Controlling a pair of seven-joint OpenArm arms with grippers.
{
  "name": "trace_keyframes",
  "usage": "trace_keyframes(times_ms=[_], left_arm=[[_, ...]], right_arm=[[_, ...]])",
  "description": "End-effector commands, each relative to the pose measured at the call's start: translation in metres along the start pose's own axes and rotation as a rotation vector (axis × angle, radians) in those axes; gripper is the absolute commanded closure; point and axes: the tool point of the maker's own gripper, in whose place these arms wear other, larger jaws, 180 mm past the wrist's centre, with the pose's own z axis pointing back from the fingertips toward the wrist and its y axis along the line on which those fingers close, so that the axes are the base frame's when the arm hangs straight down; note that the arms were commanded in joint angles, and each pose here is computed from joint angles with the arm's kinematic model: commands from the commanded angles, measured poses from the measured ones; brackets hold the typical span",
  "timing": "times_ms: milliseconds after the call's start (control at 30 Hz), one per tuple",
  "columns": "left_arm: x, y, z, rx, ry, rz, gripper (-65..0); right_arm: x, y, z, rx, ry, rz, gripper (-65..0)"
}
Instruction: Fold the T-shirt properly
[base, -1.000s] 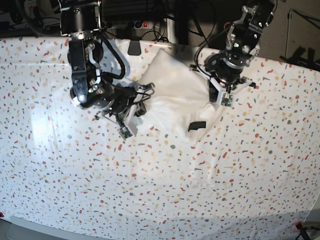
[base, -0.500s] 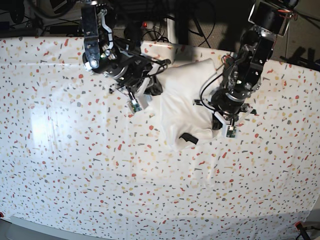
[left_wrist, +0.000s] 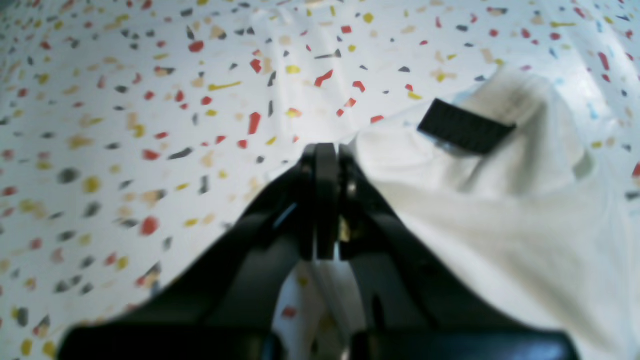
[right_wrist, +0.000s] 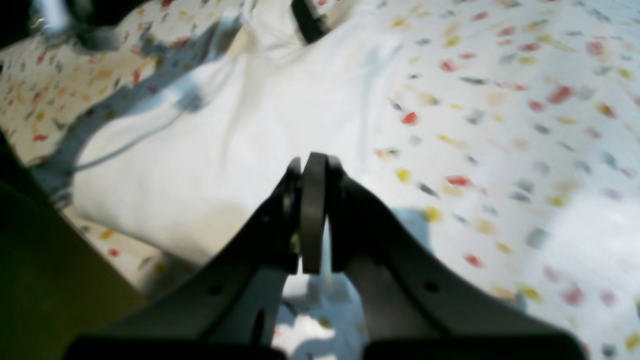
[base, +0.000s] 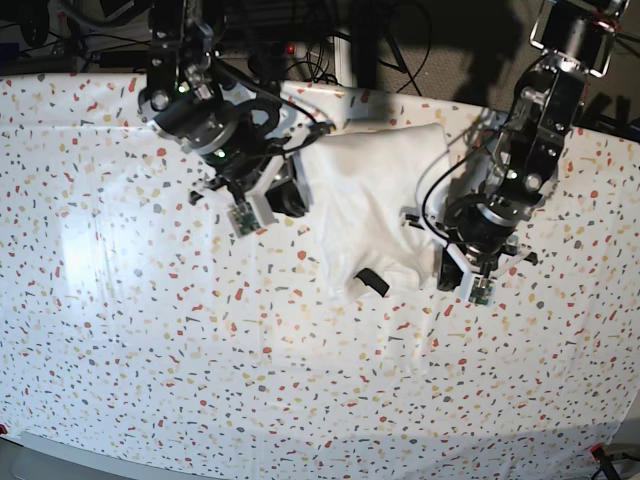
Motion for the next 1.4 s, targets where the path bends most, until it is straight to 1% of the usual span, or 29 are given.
trace_keyframes(times_ms=[0, 67, 133, 200, 267, 400, 500, 600, 700, 767, 867, 967, 1033, 1133, 1267, 1367], left_arm=[[0.012, 0.005, 0.009, 0.022, -0.044, -0.016, 0.0], [0.004, 0.012, 0.026, 0.055, -0.036, -0.029, 0.0], [-0.006, 0.013, 0.042, 0.066, -0.017, -0.036, 0.0], [-0.02, 0.006, 0.057, 0.046, 0.011, -0.042, 0.0], [-0.037, -0.003, 0.072, 0.024, 0.055, -0.039, 0.0], [-0.087, -0.022, 0.099, -0.009, 0.187, -0.007, 0.0], [-0.123, -0.035, 0.124, -0.029, 0.282, 0.008, 0.0], [-0.15, -0.045, 0.152, -0.036, 0.331, -0.032, 0.0], [-0.17, -0.058, 0.178, -0.056, 0.361, -0.041, 0.0], [-0.181, -0.065, 0.193, -0.069, 0.376, -0.028, 0.0], [-0.198, -0.068, 0.206, -0.072, 0.392, -0.024, 0.0], [-0.234, -0.06, 0.212, -0.051, 0.468, -0.039, 0.0], [-0.262, -0.055, 0.214, -0.035, 0.527, -0.044, 0.0], [-0.306, -0.06, 0.214, -0.058, 0.603, -0.029, 0.0], [-0.364, -0.069, 0.217, -0.086, 0.727, 0.023, 0.0], [-0.398, -0.081, 0.218, -0.078, 0.799, 0.126, 0.0]], right_arm=[[0.011, -0.006, 0.011, -0.022, -0.051, -0.007, 0.0], [0.001, -0.022, 0.029, -0.082, -0.027, -0.036, 0.0], [-0.015, -0.037, 0.048, -0.143, 0.022, -0.065, 0.0], [-0.033, -0.048, 0.066, -0.189, 0.075, -0.104, 0.0], [-0.053, -0.052, 0.084, -0.21, 0.139, -0.157, 0.0], [-0.102, -0.049, 0.119, -0.234, 0.311, -0.257, 0.0], [-0.132, -0.048, 0.15, -0.278, 0.406, -0.293, 0.0], [-0.157, -0.04, 0.178, -0.306, 0.488, -0.329, 0.0], [-0.175, -0.025, 0.195, -0.308, 0.529, -0.374, 0.0], [-0.189, -0.016, 0.203, -0.305, 0.553, -0.417, 0.0], [-0.219, -0.007, 0.208, -0.3, 0.597, -0.488, 0.0], [-0.26, 0.001, 0.213, -0.308, 0.653, -0.561, 0.0], [-0.286, 0.001, 0.212, -0.319, 0.679, -0.587, 0.0], [-0.326, -0.001, 0.211, -0.324, 0.726, -0.623, 0.0], [-0.371, -0.01, 0.206, -0.321, 0.788, -0.66, 0.0], [-0.399, -0.021, 0.207, -0.322, 0.838, -0.698, 0.0]])
